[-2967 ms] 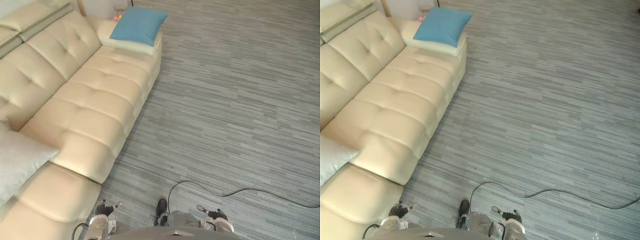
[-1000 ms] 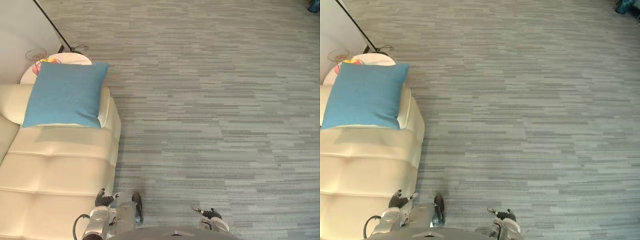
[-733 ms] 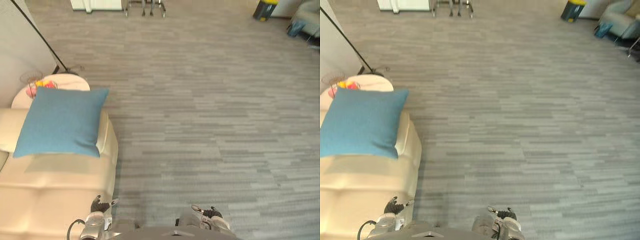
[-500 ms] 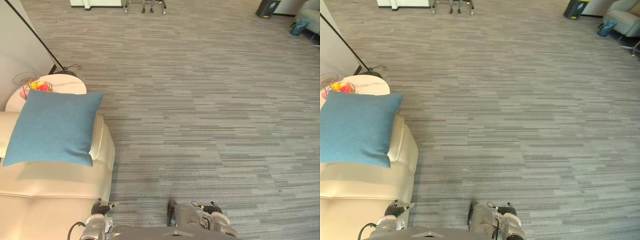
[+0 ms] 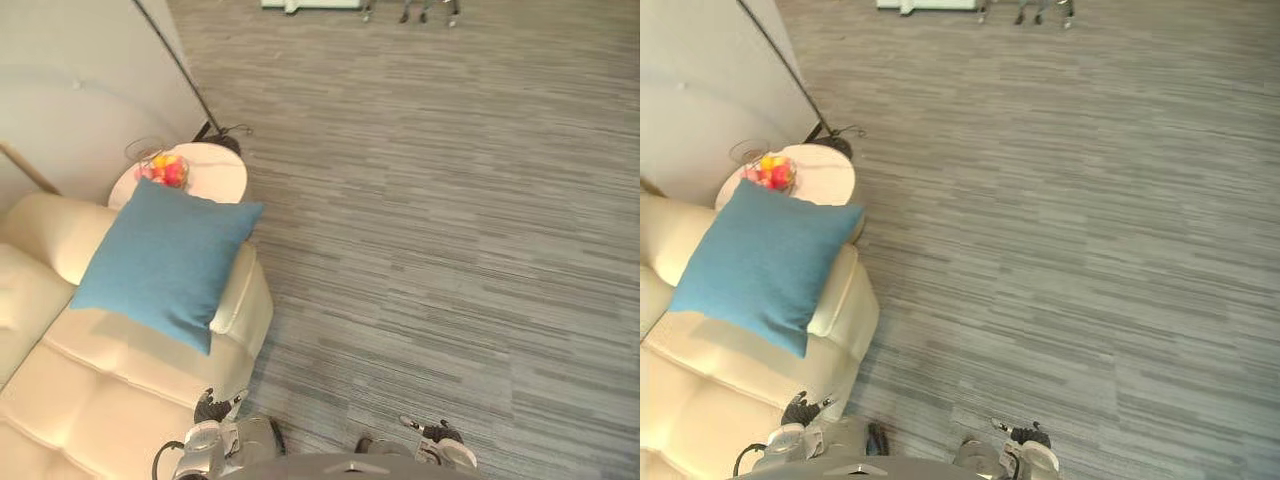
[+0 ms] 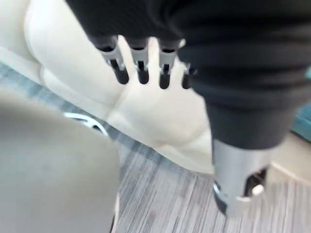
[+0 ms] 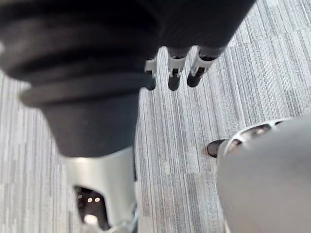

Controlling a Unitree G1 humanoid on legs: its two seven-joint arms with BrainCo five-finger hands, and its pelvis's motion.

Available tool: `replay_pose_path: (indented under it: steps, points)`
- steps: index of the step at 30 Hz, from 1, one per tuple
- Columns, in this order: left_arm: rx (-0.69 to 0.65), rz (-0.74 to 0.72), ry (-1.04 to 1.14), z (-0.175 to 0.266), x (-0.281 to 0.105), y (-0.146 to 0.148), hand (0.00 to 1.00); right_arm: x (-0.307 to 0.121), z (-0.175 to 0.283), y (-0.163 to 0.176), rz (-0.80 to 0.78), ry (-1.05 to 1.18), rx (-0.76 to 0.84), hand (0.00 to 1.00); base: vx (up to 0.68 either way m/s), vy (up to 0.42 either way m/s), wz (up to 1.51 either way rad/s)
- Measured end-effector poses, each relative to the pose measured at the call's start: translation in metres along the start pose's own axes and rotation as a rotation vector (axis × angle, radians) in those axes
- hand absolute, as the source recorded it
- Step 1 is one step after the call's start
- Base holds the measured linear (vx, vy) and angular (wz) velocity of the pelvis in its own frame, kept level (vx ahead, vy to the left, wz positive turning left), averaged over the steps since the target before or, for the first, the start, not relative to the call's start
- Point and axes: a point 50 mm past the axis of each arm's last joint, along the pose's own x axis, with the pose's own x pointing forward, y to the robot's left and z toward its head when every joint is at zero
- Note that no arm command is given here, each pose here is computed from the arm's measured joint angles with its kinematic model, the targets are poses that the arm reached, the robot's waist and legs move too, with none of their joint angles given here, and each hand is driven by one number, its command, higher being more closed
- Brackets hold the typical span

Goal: Pick up cushions and gather them together orderly.

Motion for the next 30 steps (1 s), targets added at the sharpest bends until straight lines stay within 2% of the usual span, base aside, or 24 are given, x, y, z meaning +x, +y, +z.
replay_pose_path:
  steps: [7,12,18,25,30]
  points:
    - [0.018,0.029,0.002,0.001,0.003,0.013,0.0,-0.006,-0.009,0.02,0.044,0.021,0.008,0.0,0.22,0.07,0.25]
    - [0.026,0.024,0.031,-0.007,0.002,0.012,0.0,-0.002,0.001,0.019,0.059,-0.011,-0.065,0.0,0.05,0.068,-0.02]
    - [0.075,0.036,0.028,-0.006,0.004,0.021,0.0,-0.004,0.003,0.025,0.086,-0.041,-0.111,0.0,0.15,-0.027,0.9]
    - [-0.019,0.058,0.055,-0.01,0.003,0.021,0.0,-0.005,0.005,0.029,0.102,-0.053,-0.104,0.0,0.28,-0.285,0.92]
    - [-0.094,0.048,0.091,-0.017,-0.001,0.003,0.0,-0.003,0.017,0.021,0.089,-0.096,-0.118,0.0,0.31,-0.268,0.72]
